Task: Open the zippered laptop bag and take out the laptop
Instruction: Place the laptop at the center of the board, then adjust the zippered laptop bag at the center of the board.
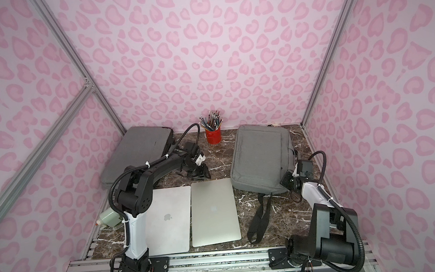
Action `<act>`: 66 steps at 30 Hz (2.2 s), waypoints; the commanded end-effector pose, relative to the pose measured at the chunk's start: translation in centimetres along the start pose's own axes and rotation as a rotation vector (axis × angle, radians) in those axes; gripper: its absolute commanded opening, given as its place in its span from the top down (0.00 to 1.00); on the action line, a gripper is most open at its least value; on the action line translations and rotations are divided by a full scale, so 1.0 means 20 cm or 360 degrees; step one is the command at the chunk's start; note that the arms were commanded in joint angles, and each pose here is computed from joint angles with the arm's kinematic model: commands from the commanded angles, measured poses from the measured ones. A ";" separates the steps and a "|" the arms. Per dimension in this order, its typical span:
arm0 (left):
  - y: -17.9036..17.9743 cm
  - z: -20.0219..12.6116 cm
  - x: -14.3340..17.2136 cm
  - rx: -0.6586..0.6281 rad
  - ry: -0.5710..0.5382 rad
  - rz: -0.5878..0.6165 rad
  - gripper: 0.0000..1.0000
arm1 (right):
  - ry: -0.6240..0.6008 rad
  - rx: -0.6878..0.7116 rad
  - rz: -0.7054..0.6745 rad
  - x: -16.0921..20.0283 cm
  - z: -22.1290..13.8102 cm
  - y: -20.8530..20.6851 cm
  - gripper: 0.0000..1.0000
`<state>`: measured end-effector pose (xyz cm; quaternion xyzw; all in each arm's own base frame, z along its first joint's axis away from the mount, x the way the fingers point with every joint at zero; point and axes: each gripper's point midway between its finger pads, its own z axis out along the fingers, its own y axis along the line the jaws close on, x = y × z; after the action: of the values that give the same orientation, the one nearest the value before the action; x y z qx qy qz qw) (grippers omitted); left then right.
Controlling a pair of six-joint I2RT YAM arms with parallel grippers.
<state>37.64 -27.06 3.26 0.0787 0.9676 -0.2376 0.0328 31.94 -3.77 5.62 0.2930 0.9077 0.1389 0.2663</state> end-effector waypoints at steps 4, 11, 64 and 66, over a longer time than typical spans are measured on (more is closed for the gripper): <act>-0.10 0.06 0.02 0.0066 0.0077 0.0103 0.58 | -0.0031 -0.0015 -0.0014 -0.04 -0.01 0.01 1.00; -0.19 0.16 0.07 0.0128 0.0183 0.0194 0.63 | -0.0064 -0.0020 -0.0006 -0.10 -0.02 0.02 1.00; -0.61 0.08 -0.07 0.0404 -0.0114 -0.0063 0.47 | 0.0072 -0.0352 -0.0061 0.03 -0.05 0.29 1.00; -0.61 0.10 -0.09 0.0416 -0.0114 -0.0066 0.54 | 0.0090 -0.0379 -0.0053 0.06 -0.06 0.30 1.00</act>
<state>36.23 -37.98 6.73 0.0487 0.9353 -0.3490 0.0307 33.21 0.53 8.14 0.2486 0.9018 0.2226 0.2746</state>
